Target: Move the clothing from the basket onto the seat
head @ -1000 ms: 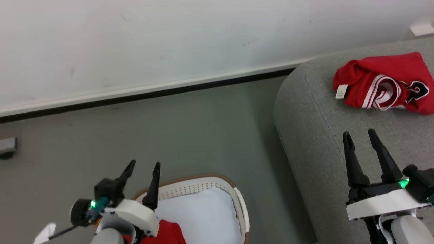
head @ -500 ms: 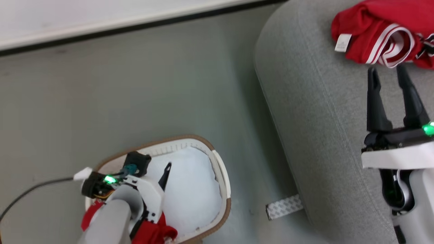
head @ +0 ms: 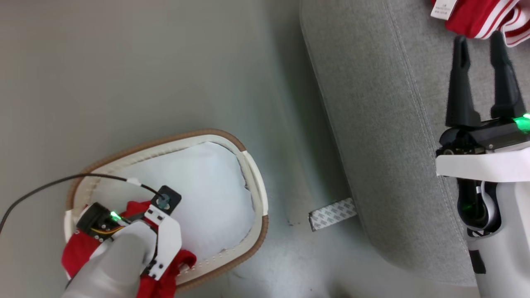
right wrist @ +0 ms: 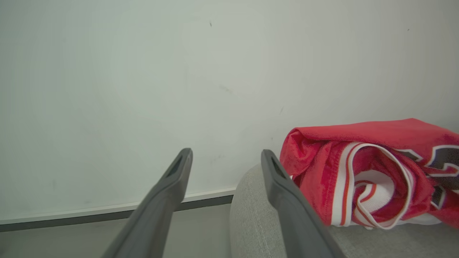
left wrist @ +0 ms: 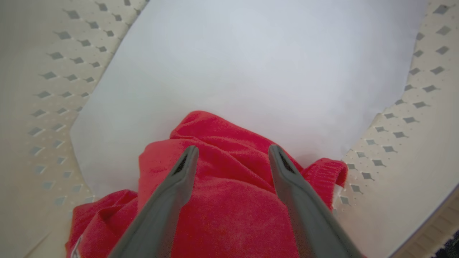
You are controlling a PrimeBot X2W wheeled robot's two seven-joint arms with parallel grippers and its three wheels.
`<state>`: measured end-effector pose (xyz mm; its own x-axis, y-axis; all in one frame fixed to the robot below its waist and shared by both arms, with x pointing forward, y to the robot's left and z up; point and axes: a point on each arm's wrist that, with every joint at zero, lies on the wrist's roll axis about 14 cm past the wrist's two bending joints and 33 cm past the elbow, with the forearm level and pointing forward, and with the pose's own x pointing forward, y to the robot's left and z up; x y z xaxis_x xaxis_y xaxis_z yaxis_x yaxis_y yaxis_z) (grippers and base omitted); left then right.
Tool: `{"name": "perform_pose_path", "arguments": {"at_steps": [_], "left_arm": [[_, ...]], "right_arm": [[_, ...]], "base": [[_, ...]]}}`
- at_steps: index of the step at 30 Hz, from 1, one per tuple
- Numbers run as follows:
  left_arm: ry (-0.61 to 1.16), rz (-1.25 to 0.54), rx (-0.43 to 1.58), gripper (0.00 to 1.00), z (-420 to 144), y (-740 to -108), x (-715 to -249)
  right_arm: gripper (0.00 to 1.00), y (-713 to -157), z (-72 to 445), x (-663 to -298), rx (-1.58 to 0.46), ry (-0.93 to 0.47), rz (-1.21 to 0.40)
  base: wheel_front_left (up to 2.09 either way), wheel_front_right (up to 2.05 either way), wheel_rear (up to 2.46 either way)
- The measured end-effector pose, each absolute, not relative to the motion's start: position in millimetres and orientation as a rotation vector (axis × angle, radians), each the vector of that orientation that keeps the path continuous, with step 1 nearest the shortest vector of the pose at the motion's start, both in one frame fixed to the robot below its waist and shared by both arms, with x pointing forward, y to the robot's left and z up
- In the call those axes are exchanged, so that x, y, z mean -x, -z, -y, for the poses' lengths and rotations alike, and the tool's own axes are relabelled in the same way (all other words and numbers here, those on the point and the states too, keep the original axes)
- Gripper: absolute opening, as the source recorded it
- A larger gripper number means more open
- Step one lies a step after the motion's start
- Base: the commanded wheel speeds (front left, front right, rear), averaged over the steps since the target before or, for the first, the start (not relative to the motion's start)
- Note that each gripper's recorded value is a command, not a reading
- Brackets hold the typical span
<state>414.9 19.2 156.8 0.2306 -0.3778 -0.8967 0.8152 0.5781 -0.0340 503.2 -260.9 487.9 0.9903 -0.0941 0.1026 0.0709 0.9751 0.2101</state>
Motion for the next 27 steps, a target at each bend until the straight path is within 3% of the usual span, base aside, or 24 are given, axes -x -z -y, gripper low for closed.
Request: {"name": "perform_pose_path", "arguments": {"at_steps": [10, 18, 19, 21, 27], "left_arm": [[1.005, -1.203, -0.784, 1.00, -34.1, -109.3, -394.7], [1.040, -1.252, -0.828, 1.00, -24.4, -84.1, -398.1], [1.041, -1.261, -0.821, 0.78, -22.4, -82.3, -396.7], [1.048, -1.273, -0.823, 0.02, -18.2, -81.1, -394.5], [1.057, -1.254, -0.793, 0.00, -2.7, -94.1, -392.9]], "right_arm": [[1.00, -458.4, 271.5, -502.0, -0.214, 0.137, 0.047], [1.00, -440.6, 277.9, -504.1, -0.202, 0.157, 0.006], [1.00, -439.0, 278.8, -503.5, -0.200, 0.161, 0.001], [1.00, -436.9, 280.9, -502.3, -0.196, 0.167, -0.006], [1.00, -436.1, 275.7, -502.7, -0.196, 0.156, -0.010]], "base": [[0.00, 0.00, 0.00], [0.00, 0.00, 0.00], [0.00, 0.00, 0.00], [0.00, 0.00, 0.00], [0.00, 0.00, 0.00]]}}
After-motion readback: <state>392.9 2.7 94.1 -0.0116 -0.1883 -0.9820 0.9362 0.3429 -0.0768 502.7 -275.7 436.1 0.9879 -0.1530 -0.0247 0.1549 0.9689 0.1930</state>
